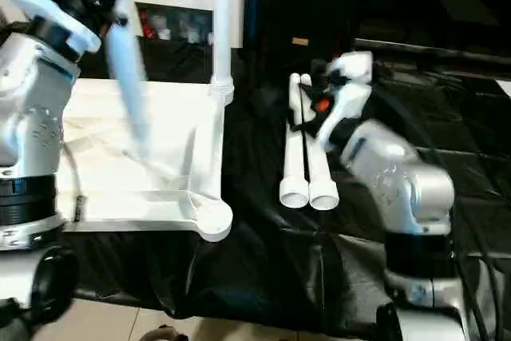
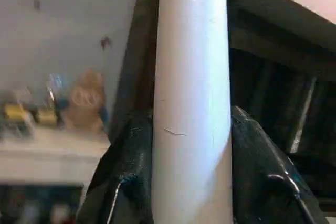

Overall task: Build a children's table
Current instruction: Insert table leg to table base

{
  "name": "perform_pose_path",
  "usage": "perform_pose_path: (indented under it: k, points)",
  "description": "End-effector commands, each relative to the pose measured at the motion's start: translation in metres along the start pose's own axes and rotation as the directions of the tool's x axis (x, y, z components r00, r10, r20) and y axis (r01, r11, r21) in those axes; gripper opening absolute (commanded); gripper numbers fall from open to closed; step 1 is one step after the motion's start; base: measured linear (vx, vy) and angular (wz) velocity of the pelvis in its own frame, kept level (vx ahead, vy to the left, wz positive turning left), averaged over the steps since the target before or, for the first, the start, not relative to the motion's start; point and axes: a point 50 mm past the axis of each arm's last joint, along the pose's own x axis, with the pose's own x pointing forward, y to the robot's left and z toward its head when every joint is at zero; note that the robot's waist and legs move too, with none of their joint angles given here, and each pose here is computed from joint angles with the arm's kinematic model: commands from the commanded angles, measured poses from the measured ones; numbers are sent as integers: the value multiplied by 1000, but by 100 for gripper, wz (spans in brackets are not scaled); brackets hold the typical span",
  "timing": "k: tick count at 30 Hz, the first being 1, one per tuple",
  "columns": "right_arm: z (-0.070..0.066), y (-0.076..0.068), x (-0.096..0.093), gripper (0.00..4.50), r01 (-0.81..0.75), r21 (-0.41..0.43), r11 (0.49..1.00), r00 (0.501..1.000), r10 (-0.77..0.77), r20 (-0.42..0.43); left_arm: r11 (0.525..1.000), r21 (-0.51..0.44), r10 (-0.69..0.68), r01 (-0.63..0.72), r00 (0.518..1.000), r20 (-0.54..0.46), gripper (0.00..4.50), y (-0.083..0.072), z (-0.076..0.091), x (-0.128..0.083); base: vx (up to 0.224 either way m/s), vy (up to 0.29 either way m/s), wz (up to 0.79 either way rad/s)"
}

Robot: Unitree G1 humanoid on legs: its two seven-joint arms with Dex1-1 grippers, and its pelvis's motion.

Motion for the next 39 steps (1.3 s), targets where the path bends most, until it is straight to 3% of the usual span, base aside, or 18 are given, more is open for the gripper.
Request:
perform_pose_path:
  k: [1, 3, 8, 12, 16, 19, 32, 37, 39]
  points:
    - [1, 8, -1, 450, -74, -14, 997, 997, 73, -40, 997, -83, -13, 12, 1000, -2, 161, -5, 5, 3, 0, 0, 0]
    - [-1, 15, -2, 450, -148, -29, 989, 987, 145, -73, 976, -214, -39, 29, 998, -40, 161, -10, -3, 1, 0, 0, 0]
    - [-5, 31, -3, 450, -312, 11, 950, 939, 310, -147, 927, -354, -150, 123, 988, -49, 161, -27, -14, -1, 0, 0, 0]
    - [-9, 35, -5, 450, -381, 46, 923, 905, 383, -188, 888, -424, -216, 178, 976, -41, 161, -37, -14, -1, 0, 0, 0]
    - [-18, 42, -10, 450, -473, 90, 876, 841, 480, -252, 864, -457, -253, 210, 967, -36, 161, -42, -13, 1, 0, 0, 0]
    - [-28, 42, -10, 450, -472, 102, 876, 819, 478, -318, 832, -477, -320, 282, 947, 1, 161, -50, -8, 1, 0, 0, 0]
    - [-38, 38, -2, 450, -441, 76, 894, 821, 436, -370, 722, -534, -469, 440, 879, 90, 161, -70, 2, -9, 0, 0, 0]
    - [-38, 39, 0, 450, -452, 76, 889, 820, 447, -358, 717, -536, -479, 445, 874, 85, 161, -70, 2, -10, 0, 0, 0]
    - [-38, 41, 1, 450, -463, 67, 884, 817, 455, -353, 745, -519, -458, 419, 887, 60, 161, -68, 0, -9, 0, 0, 0]
